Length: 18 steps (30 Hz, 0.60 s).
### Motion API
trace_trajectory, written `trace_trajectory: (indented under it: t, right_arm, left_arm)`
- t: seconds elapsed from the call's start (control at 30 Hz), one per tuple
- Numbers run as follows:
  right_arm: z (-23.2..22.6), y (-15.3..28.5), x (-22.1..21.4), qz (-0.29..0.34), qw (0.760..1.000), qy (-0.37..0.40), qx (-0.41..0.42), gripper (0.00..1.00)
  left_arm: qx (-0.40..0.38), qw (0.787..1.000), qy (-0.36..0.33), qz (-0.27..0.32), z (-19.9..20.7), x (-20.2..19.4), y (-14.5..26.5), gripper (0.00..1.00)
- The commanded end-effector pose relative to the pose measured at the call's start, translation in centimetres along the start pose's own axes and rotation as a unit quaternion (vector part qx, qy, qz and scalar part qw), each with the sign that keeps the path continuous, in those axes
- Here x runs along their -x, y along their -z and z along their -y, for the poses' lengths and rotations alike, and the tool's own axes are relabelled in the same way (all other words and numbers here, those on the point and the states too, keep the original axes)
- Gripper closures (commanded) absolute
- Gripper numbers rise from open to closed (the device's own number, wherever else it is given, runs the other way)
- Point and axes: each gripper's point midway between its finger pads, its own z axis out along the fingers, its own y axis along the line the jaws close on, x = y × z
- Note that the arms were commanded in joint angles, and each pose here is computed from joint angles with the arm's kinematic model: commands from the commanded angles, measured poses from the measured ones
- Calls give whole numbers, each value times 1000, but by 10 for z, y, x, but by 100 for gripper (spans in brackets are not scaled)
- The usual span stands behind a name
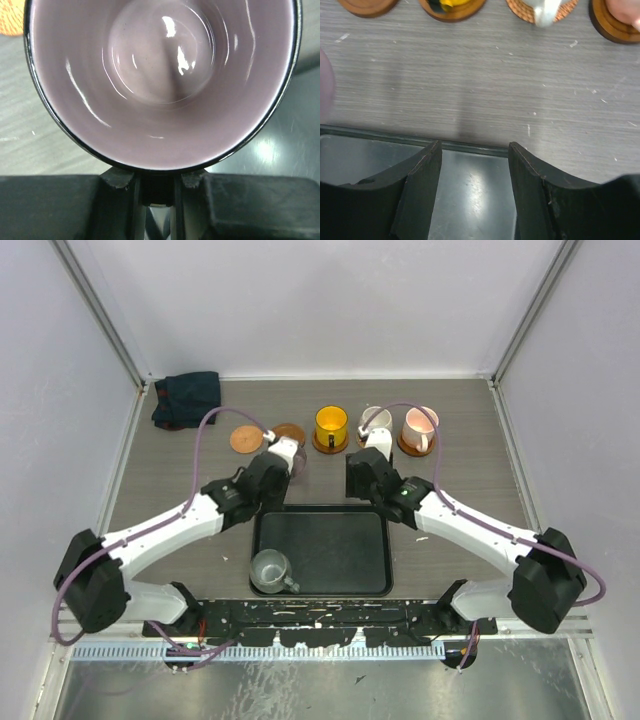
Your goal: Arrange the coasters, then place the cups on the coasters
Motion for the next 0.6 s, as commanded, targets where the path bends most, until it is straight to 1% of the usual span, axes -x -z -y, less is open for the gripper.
trace_trajectory:
  t: [0.0, 0.13, 0.27, 0.33, 0.43, 0.57]
  right_arm:
    - [26, 11, 2, 25, 998, -24, -46, 39]
    - [45, 11, -11, 15, 997, -28, -69, 39]
    - [53, 11, -21, 4, 997, -32, -73, 39]
    - [55, 12, -24, 2, 997, -35, -71, 39]
    - [54, 13, -24, 1, 997, -37, -66, 39]
    - [53, 13, -23, 0, 997, -36, -63, 39]
  left_arm:
    - [47, 997, 31, 62, -22, 70, -11, 100]
    - [76, 994, 54, 53, -43, 94, -33, 100]
    - [109, 992, 61, 13, -62, 100, -63, 100]
    - [112, 991, 69, 1, -68, 109, -77, 100]
    - [105, 990, 89, -30, -77, 110, -100, 100]
    - [107, 988, 98, -52, -85, 112, -121, 100]
